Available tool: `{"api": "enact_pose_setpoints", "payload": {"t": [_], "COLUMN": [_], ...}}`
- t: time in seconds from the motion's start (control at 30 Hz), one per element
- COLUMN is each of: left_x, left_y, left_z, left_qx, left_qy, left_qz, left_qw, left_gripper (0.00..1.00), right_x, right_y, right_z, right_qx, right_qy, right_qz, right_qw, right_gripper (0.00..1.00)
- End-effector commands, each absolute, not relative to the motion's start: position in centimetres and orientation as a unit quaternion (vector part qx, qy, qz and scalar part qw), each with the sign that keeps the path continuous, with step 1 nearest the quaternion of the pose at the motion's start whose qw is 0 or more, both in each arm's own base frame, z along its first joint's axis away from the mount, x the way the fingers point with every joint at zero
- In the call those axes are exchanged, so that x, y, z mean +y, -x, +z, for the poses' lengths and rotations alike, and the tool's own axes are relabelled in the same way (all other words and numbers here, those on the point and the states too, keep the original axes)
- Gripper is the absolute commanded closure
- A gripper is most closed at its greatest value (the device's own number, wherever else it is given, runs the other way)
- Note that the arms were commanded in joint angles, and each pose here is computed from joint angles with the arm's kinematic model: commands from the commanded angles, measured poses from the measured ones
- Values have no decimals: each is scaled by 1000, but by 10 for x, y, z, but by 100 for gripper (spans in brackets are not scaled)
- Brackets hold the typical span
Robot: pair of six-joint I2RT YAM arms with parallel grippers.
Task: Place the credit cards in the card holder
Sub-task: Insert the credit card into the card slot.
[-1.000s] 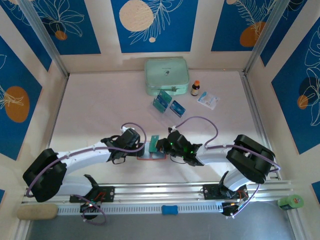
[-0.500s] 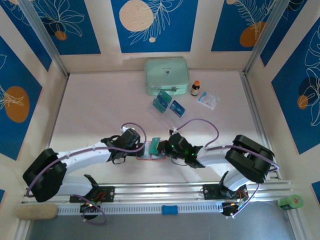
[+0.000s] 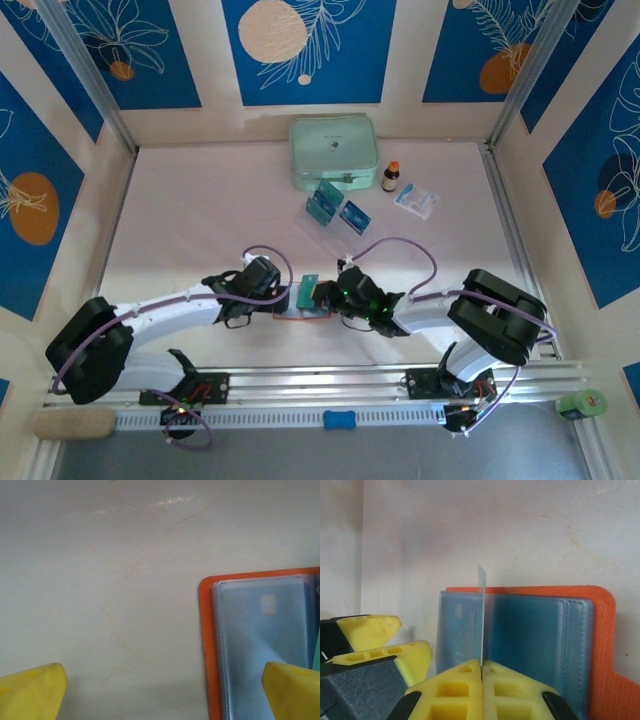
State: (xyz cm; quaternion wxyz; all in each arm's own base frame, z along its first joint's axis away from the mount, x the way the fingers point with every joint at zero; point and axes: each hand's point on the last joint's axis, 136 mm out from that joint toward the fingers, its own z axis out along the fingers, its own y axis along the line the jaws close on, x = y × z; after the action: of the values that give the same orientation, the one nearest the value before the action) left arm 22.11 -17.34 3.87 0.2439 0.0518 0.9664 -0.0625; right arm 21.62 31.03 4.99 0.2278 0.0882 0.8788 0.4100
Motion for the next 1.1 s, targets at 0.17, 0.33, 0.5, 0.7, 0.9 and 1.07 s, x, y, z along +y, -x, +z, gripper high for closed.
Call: {"api": "enact_pose_setpoints", "payload": {"t": [0.17,0.33,0.5,0.7,0.9,1.07], "left_x": [-173,-170,-167,-165,-159,-155], "left_y": [-220,-218,-216,-214,-210,-206], "left_z": [40,35,27,18,10,4], "left_qx": [966,968,970,973,977,980], "left_qy": [-60,-61,-61,-62,-56,-53], "left_qz": [-56,-49,-40,-29,-12,0], "left_qw": [244,239,230,219,204,192], "left_gripper": [0,0,0,0,0,0], "right_x": [311,310,307,307,307,306], "right_y": [-211,-209,-207,-205,-203,-203], "right_z": [42,40,37,35,31,31], "right_qx": [878,878,879,882,884,884], "right_qy": [-92,-95,-97,-96,-95,-97], "right_qz": [416,418,415,411,408,406], "right_qw": [216,214,213,211,209,211], "right_gripper": [100,100,100,100,100,100]}}
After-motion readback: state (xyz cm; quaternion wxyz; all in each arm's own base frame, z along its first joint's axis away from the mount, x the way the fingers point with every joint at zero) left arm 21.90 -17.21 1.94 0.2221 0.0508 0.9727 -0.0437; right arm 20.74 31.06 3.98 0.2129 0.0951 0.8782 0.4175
